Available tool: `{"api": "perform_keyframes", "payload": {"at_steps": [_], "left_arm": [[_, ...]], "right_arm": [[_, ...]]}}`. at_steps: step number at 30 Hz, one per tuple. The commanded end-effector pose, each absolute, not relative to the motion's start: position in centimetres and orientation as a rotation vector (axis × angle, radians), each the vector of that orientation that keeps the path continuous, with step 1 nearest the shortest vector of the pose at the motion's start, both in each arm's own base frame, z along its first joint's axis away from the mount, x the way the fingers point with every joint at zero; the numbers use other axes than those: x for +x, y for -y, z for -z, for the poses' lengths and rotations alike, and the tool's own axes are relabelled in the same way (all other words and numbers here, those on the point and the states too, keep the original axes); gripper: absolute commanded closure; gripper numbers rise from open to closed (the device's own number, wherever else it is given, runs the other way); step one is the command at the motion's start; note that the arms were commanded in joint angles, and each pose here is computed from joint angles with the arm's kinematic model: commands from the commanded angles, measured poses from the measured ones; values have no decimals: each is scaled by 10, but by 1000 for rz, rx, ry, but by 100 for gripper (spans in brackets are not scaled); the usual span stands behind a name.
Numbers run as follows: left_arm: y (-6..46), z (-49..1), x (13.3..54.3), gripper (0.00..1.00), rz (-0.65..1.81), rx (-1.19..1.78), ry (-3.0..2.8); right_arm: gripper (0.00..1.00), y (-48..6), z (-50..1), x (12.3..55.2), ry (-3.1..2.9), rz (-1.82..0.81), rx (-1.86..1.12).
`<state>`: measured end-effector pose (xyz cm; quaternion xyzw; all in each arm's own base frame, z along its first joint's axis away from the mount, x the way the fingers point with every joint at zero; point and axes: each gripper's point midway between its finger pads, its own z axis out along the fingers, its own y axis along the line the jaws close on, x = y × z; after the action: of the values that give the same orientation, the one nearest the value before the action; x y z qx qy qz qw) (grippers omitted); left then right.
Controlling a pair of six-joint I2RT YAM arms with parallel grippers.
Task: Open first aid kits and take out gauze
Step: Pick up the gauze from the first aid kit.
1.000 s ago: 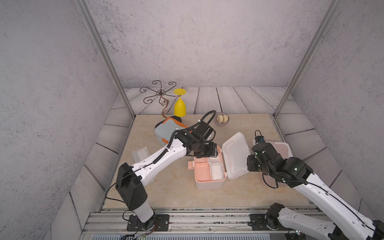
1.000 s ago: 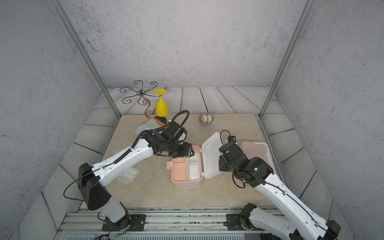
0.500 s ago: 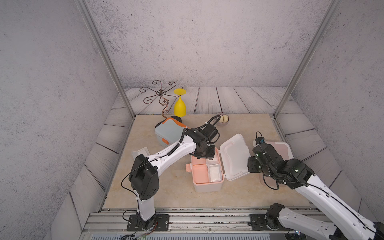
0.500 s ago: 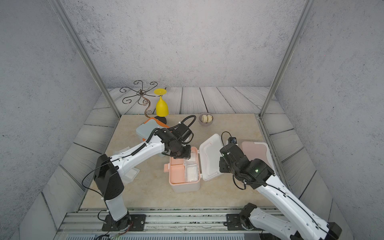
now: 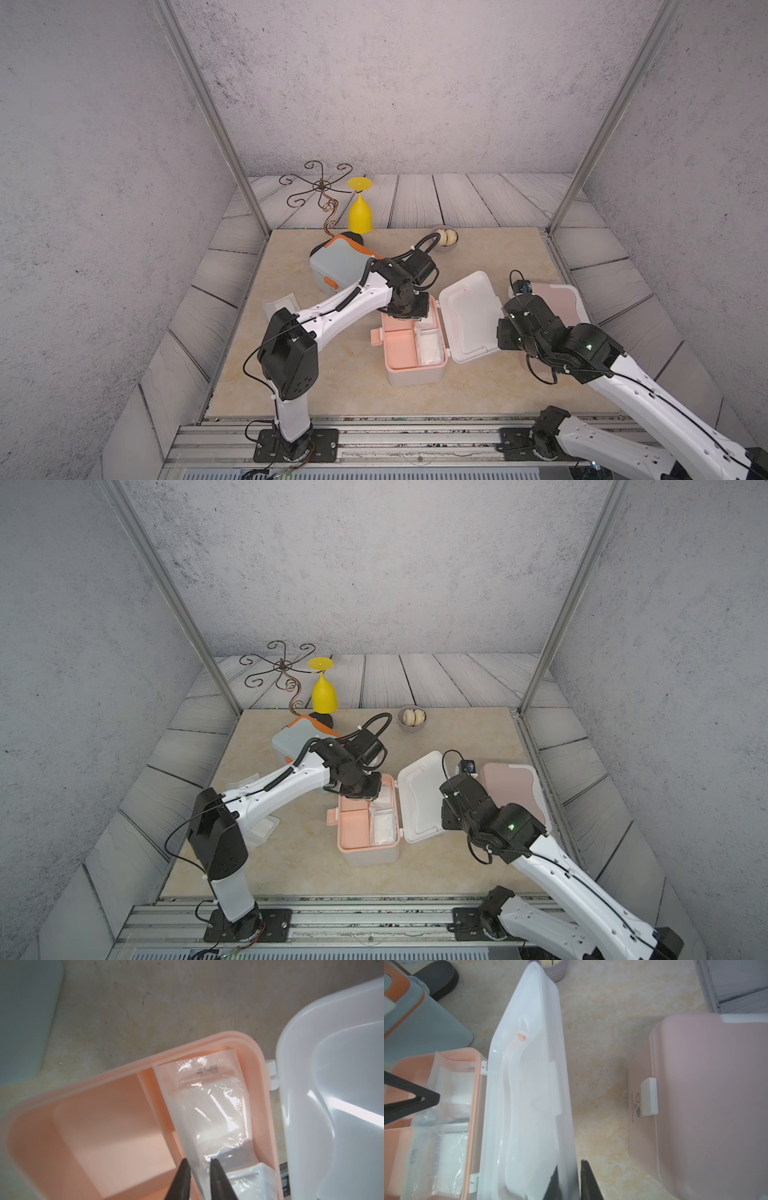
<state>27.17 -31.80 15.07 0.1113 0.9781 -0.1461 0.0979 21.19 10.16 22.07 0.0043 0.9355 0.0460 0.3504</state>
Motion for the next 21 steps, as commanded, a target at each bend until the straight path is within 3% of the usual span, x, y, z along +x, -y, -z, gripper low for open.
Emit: {"api": "perform_keyframes", "payload": {"at_steps": [1, 4, 11, 21], "left_arm": [[317, -150, 272, 91, 431, 332, -2896], [322, -161, 275, 100, 461, 331, -2870], [321, -205, 288, 100, 548, 289, -2745], [235, -221, 300, 100, 612, 25, -2669]], "right_arm": [[94, -97, -249, 223, -2303, -149, 90], [95, -89, -251, 223, -2284, -100, 96], [96, -76, -246, 226, -2257, 3, 91], [96, -77, -236, 227, -2286, 25, 74]]}}
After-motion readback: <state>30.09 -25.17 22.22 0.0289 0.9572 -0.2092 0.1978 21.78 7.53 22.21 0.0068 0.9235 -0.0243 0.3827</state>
